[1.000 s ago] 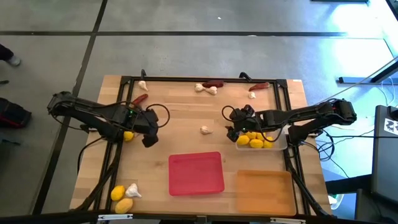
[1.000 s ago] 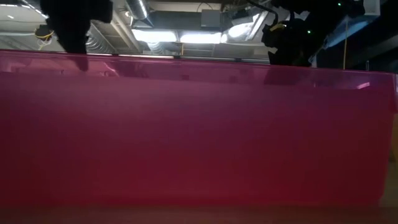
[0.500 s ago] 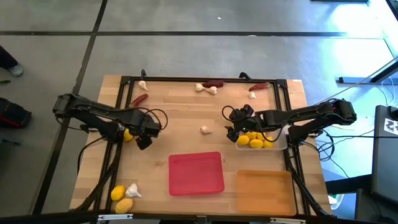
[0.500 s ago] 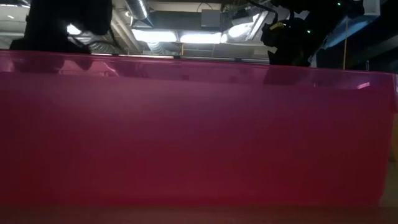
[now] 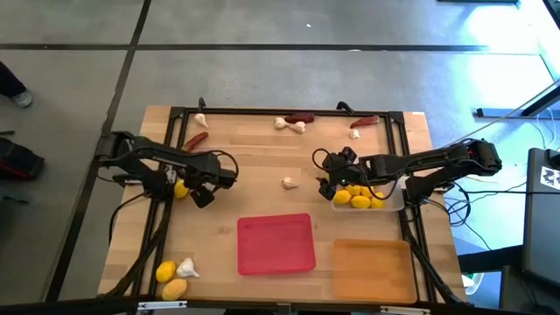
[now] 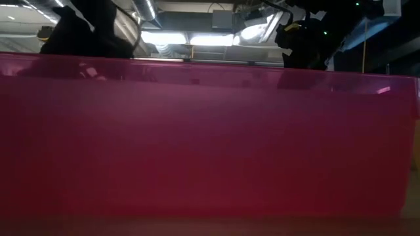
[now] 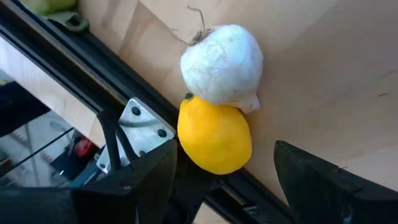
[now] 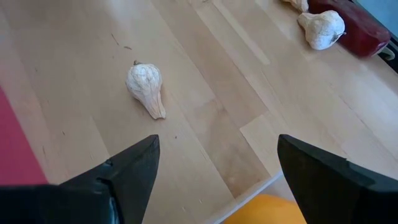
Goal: Sort produce into baskets
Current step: Put the yellow lemon into the transparent bin
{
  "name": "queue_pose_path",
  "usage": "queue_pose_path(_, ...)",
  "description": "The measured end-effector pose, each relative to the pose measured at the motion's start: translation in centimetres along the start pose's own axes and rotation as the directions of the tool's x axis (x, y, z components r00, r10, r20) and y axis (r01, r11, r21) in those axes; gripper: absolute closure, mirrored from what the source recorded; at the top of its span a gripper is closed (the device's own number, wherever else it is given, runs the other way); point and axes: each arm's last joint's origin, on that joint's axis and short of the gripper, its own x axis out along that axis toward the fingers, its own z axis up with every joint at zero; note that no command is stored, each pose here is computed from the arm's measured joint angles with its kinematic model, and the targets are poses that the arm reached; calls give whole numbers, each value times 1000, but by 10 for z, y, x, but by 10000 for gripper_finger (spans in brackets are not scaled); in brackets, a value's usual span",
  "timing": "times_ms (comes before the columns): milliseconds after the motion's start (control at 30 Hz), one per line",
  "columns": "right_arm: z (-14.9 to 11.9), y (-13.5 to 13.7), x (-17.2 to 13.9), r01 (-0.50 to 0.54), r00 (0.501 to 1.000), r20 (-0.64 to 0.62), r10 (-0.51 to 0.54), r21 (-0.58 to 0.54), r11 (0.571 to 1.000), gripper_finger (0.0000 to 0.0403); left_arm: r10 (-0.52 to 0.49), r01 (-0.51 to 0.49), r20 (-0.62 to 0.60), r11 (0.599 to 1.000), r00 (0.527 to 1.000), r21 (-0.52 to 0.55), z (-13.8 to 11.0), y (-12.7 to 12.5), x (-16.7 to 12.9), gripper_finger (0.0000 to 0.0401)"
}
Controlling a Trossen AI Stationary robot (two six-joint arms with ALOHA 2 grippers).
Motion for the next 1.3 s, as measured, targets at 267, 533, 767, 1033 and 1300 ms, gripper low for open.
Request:
queue_pose_path(267, 0, 0, 0, 0, 1000, -1, 0, 0, 1000, 84, 135, -106, -202, 984, 970, 145, 12, -8, 20, 138)
queue_pose_path(533, 0, 0, 0, 0, 1000, -1, 0, -1, 1000, 84, 191, -139, -276, 970, 942, 199, 23, -17, 39, 138)
queue_pose_path(767, 0, 0, 0, 0, 1000, -1, 0, -4, 1000, 84, 191, -123, -278, 962, 941, 245, 23, -18, 40, 138)
queue_pose_path(1033, 0, 0, 0, 0, 1000, -1, 0, -4, 1000, 84, 180, -81, -268, 936, 946, 342, 24, -19, 40, 138)
queue_pose_path(1300, 0, 0, 0, 0, 1000, -2, 0, -24, 1000, 84, 171, -44, -265, 903, 949, 427, 24, -20, 42, 138)
